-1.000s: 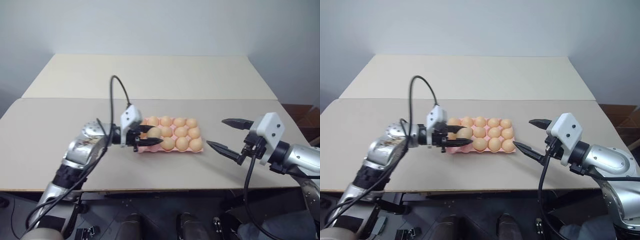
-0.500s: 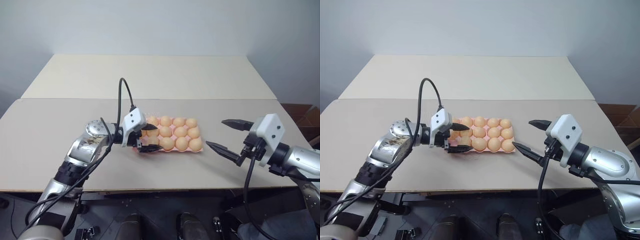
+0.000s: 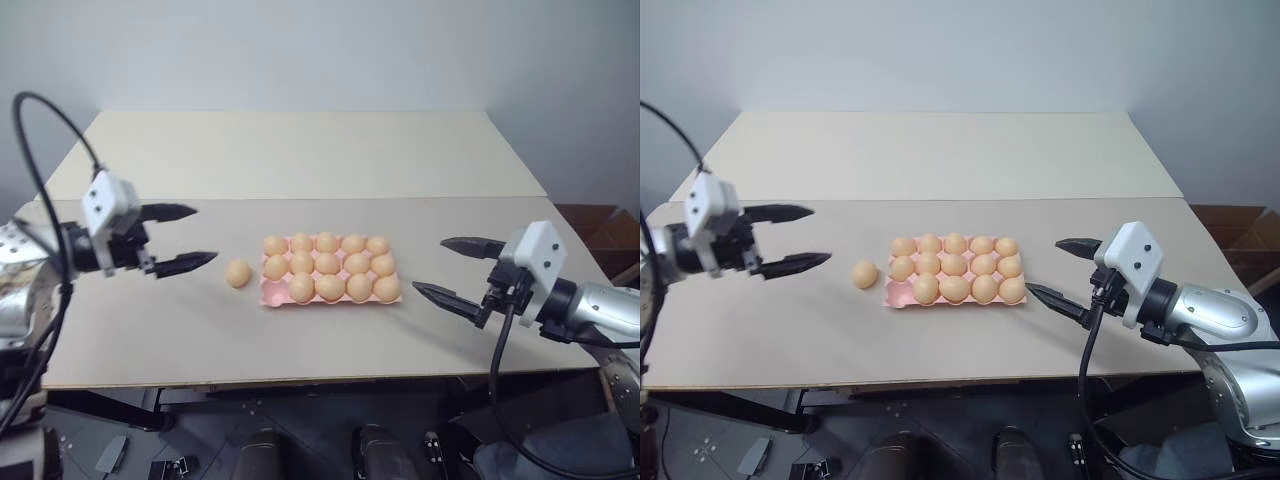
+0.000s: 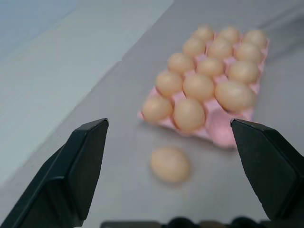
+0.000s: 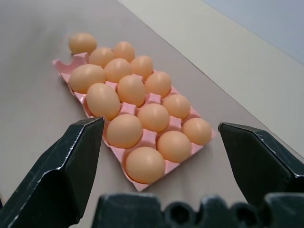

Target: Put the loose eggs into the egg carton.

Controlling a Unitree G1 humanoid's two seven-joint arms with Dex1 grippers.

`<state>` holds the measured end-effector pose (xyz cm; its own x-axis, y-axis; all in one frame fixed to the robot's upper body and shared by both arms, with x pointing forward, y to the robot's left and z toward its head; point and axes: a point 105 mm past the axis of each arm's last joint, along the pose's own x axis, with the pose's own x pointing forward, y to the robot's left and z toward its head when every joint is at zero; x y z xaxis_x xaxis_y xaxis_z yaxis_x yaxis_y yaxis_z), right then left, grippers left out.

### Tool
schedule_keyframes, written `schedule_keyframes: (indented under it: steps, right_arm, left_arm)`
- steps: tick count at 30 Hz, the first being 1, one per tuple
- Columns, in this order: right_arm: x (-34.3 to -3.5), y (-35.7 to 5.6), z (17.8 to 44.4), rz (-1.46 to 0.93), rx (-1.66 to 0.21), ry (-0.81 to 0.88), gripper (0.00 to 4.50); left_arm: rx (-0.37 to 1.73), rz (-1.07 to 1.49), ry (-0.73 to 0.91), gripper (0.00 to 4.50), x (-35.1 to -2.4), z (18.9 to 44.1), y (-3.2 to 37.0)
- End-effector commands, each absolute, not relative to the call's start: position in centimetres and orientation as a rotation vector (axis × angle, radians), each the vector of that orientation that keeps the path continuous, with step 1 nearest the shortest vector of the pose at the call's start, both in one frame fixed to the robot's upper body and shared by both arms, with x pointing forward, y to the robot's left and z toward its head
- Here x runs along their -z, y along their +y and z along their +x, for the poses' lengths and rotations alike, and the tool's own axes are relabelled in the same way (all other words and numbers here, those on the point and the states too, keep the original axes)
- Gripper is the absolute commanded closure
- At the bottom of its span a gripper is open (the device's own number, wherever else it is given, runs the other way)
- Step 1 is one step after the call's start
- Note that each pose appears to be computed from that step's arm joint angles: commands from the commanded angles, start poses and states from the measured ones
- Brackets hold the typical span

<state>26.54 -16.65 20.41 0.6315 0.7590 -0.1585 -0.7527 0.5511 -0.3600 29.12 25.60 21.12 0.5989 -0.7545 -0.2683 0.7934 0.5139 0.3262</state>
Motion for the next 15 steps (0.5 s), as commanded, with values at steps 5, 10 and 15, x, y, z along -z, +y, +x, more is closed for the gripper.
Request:
schedule_keyframes:
  steps: [5,10,15]
  right_arm:
    - [-20.4,-17.0,26.4,-0.443,-0.953,-0.022,0.0]
    - [-20.8,-17.2,26.7,-0.46,-0.951,-0.029,0.0]
    - [-21.2,-17.2,26.8,-0.474,-0.941,-0.038,0.0]
  left_arm:
    - [0.854,0.415,0.124,0.02,-20.4,23.4,28.4]
    - [0.792,0.35,0.158,0.02,-19.3,24.2,27.2]
    - [0.678,0.275,0.242,0.02,-17.3,28.4,25.5]
